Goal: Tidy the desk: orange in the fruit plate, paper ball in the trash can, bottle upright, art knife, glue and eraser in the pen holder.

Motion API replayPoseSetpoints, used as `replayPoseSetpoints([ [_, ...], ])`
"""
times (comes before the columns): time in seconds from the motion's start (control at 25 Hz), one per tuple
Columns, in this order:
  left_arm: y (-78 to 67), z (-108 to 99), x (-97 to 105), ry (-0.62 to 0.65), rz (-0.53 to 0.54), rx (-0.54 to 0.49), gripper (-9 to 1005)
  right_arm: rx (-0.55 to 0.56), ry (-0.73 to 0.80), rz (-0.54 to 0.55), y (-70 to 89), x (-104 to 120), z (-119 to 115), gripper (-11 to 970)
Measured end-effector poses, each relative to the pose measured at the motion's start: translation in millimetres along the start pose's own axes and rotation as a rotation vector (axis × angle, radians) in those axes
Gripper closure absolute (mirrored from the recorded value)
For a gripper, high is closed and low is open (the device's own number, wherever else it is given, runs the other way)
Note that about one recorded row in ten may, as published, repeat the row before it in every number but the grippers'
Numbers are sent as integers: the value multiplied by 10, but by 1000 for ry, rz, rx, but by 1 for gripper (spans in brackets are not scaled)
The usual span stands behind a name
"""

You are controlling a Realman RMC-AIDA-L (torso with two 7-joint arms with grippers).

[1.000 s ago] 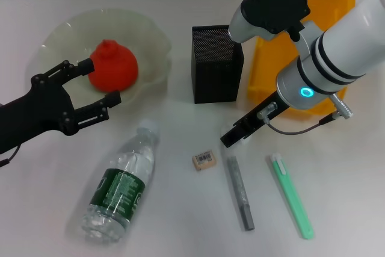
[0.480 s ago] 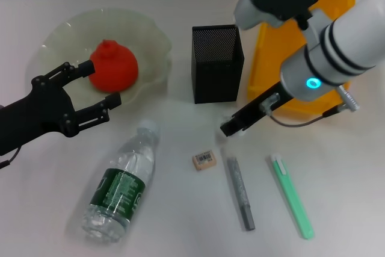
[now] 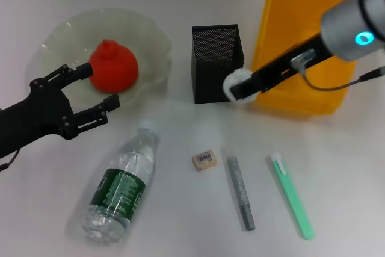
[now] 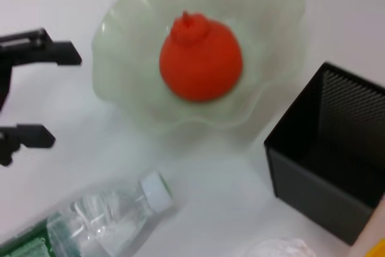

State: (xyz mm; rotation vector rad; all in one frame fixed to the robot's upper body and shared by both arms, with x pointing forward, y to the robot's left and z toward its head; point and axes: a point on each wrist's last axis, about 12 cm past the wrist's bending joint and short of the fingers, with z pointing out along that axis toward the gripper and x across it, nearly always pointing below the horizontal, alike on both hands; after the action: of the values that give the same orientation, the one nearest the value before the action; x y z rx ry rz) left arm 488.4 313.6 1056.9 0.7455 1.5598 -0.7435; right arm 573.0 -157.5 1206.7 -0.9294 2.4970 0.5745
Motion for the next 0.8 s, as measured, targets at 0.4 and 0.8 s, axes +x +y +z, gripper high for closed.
replayPoseSetpoints([
  [0.4,2,9,-8,-7,10,0,147,74,-178,54,-277,-10,-705,443],
  [0.8,0,4,-13,-12,9,1,146,200,-289,155,-887,230,-962,427],
])
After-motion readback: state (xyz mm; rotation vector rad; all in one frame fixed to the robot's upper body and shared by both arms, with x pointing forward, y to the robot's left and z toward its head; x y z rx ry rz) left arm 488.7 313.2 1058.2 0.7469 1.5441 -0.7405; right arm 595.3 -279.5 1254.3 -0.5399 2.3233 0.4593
